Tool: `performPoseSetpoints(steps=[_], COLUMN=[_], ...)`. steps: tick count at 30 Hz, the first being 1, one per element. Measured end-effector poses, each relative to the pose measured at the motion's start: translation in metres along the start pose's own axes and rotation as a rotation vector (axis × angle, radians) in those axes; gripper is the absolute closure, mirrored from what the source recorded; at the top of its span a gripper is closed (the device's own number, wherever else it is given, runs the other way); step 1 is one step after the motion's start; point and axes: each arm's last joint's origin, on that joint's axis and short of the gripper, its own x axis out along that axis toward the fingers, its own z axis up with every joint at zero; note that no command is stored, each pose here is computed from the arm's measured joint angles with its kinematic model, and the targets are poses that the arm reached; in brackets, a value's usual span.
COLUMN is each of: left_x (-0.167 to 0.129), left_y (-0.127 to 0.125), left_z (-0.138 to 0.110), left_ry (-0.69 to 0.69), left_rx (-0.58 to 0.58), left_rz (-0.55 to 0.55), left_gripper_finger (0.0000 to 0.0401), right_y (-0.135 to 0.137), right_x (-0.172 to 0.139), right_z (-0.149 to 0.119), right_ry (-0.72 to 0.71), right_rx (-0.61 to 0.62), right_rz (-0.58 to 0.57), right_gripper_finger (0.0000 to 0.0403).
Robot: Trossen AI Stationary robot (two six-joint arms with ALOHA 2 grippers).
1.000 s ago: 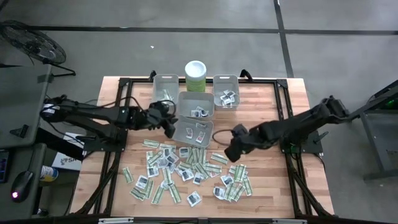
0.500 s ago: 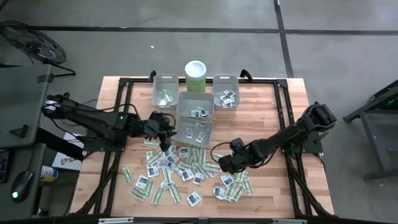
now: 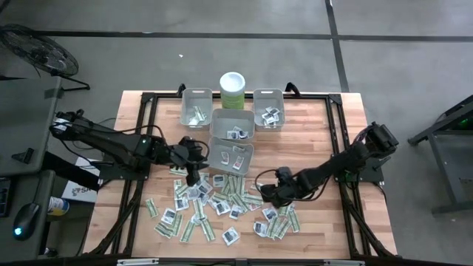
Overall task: Pick & Place First Aid Supplies
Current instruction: Put the bandage pack into the left bin
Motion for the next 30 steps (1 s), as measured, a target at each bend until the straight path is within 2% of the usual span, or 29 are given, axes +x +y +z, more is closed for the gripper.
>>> performPoseSetpoints(steps=[3, 19, 30], left_x=[0.0, 0.0, 0.0], left_y=[0.0, 0.0, 0.0], left_z=[-0.001, -0.002, -0.002], left_ry=[0.015, 0.026, 0.024], left_rx=[0.002, 0.002, -0.004], left_rz=[-0.015, -0.011, -0.01], left_gripper_finger=[0.029, 0.029, 0.029], right_y=[-0.007, -0.024, -0.023], right_x=[0.007, 0.028, 0.034], right_z=[0.0, 0.001, 0.015], right_ry=[0.022, 0.006, -0.004], right_rx=[0.016, 0.051, 0.062], right_rz=[0.005, 0.197, 0.214], right_gripper_finger=[0.0212, 0.0212, 0.0212])
